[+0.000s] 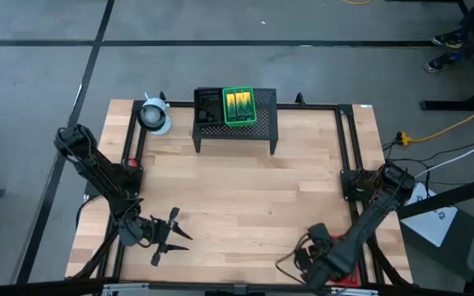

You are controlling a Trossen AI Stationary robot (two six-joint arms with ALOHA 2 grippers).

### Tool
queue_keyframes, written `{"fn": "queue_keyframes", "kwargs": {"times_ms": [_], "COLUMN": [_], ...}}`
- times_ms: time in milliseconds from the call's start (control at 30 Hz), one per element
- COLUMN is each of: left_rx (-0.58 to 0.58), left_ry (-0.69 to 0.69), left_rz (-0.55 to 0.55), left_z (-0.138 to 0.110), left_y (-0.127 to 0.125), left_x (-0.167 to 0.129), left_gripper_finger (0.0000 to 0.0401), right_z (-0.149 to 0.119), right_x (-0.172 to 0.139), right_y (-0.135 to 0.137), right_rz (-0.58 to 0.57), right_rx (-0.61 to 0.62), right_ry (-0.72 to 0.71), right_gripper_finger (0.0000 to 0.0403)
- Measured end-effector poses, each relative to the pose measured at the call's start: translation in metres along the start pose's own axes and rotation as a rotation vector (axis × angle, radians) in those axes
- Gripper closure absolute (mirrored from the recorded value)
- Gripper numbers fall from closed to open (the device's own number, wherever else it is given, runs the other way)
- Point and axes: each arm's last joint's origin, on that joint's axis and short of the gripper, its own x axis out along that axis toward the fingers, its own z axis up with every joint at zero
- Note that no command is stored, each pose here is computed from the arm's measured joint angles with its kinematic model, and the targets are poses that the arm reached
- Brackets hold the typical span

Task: Pick & Place Office Desk Supplies
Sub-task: Put the red bin with spring keychains on the shelf

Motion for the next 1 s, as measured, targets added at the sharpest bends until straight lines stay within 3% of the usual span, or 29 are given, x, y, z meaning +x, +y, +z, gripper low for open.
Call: {"fn": "queue_keyframes", "kwargs": {"times_ms": [367, 533, 667, 867, 1000], "left_rx": [0.000, 0.000, -0.001, -0.001, -0.001], "left_ry": [0.002, 0.002, 0.002, 0.003, 0.003], "left_rz": [-0.001, -0.001, -0.001, 0.000, 0.000], "left_z": [0.000, 0.000, 0.000, 0.000, 0.000], "left_y": [0.000, 0.000, 0.000, 0.000, 0.000], "left_x": [0.000, 0.000, 0.000, 0.000, 0.000], "left_gripper_finger": [0.0258, 0.0258, 0.0257, 0.0257, 0.0256], "right_z": [-0.016, -0.016, -0.012, -0.006, 0.000], "right_x": [0.029, 0.041, 0.041, 0.040, 0.039], "right_y": [-0.009, -0.010, -0.007, 0.001, 0.008], "right_rz": [0.005, 0.010, 0.016, 0.053, 0.095], "right_rx": [0.056, 0.054, 0.058, -0.005, -0.043], "right_ry": [0.065, 0.091, 0.089, 0.095, 0.092], "right_gripper_finger": [0.0237, 0.0235, 0.0268, 0.0385, 0.0389]}}
